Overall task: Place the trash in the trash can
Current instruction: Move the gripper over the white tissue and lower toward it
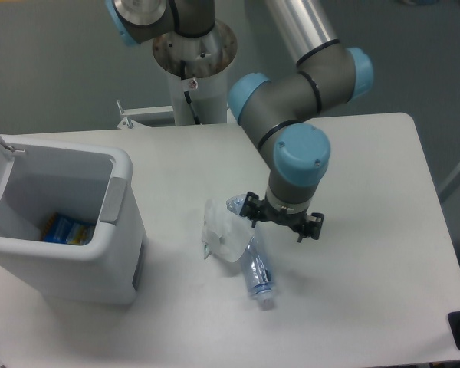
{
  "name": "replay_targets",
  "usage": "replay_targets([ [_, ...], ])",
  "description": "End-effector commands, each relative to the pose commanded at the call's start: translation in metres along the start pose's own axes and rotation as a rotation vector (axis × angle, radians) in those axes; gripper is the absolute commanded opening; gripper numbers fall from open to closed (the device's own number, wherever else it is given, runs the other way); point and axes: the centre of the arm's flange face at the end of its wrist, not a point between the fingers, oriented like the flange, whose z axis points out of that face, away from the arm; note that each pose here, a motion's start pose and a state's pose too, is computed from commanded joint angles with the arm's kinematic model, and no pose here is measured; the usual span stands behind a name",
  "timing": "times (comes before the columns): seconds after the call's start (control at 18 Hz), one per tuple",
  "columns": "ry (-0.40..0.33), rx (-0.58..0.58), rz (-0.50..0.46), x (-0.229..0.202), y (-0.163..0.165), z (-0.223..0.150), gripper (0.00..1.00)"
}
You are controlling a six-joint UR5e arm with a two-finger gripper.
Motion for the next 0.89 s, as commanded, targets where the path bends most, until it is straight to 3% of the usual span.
replay_targets([
  [0.28, 0.019, -0.019, 0.001, 0.053, -0.023, 0.013, 1.00],
  [0.67, 0.038, -0.038, -0.001, 0.077, -0.034, 0.028, 1.00],
  [0.78, 0.020, 0.002, -0.019, 0.082, -0.045, 0.033, 1.00],
  [0.83, 0.009, 0.017, -0.027, 0.083, -0.048, 0.037, 0.97],
  [0.89, 0.004, 0.020, -0.035, 0.083, -0.048, 0.043, 0.88],
])
